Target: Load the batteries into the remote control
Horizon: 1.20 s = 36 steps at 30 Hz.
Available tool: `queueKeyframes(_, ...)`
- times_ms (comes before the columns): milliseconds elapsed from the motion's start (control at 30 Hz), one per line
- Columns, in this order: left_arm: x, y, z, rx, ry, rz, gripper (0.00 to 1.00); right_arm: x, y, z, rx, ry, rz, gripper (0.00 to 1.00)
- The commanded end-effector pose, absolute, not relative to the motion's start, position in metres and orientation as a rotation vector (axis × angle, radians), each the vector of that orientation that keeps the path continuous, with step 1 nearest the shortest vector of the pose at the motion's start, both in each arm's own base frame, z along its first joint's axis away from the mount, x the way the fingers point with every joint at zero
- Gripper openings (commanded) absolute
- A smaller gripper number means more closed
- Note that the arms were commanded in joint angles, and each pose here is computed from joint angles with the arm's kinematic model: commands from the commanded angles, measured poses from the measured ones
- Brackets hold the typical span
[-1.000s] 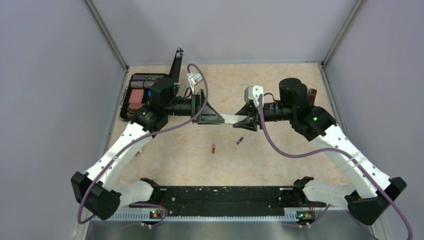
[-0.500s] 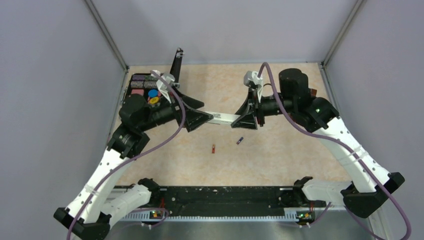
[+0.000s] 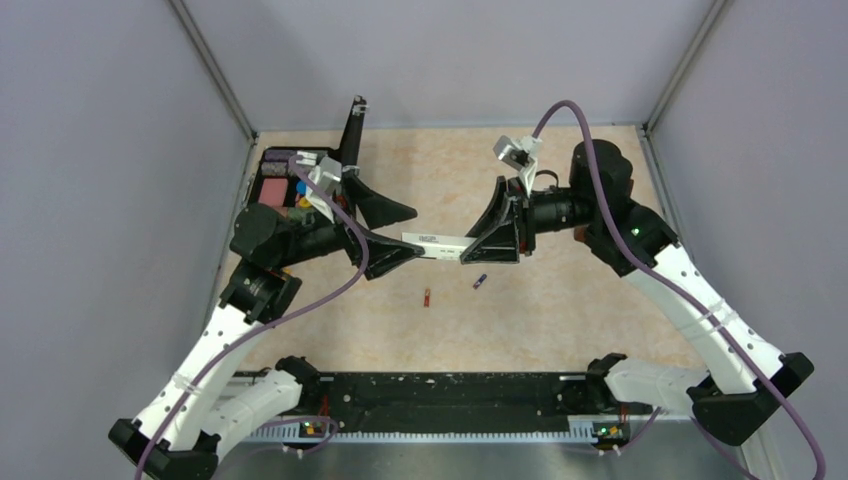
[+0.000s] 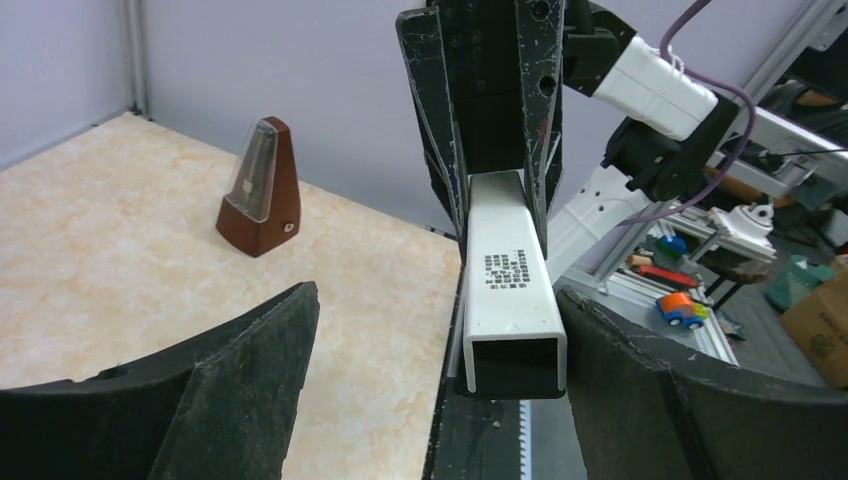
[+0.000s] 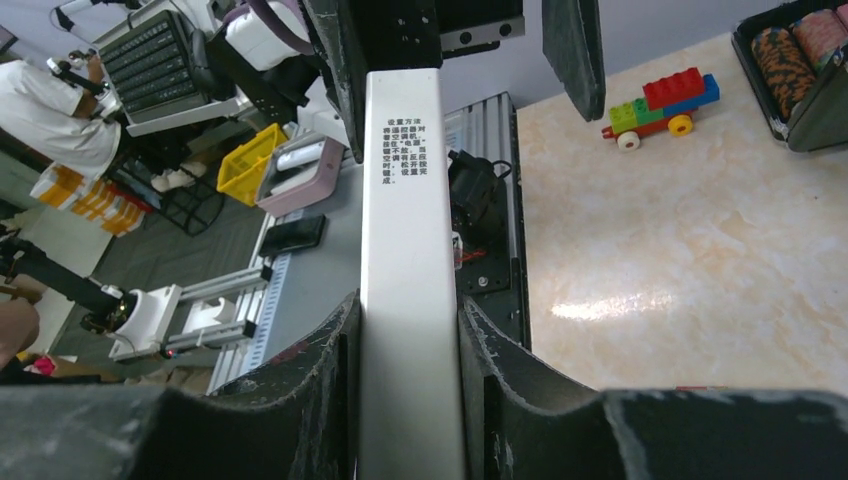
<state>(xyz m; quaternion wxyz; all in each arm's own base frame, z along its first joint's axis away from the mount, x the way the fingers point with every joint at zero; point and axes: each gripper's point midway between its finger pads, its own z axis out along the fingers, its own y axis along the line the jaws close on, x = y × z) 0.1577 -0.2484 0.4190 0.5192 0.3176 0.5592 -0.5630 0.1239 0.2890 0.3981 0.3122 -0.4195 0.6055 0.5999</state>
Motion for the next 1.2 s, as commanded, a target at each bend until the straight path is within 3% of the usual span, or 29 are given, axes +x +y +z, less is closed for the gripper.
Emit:
queueKeyframes(0, 0.144, -0.248, 0.446, 0.73, 1.206, -1.474, 0.9, 0.112, 0.287, 0.427, -1.142, 1.435, 1.609, 0.0)
queueKeyframes(300, 0.154, -0.254, 0.434, 0.686, 1.304, -1.509, 0.81, 0.127, 0.293, 0.411, -1.167, 1.41, 1.522, 0.0)
queueKeyframes(633, 0.148, -0.258, 0.419, 0.731, 1.292, -1.535, 0.82, 0.144, 0.296, 0.406, -1.184, 1.352, 1.402, 0.0)
queueKeyframes(1167, 0.161, -0.262, 0.412, 0.727, 1.335, -1.491, 0.77, 0.15, 0.302, 0.397, -1.191, 1.355, 1.411, 0.0)
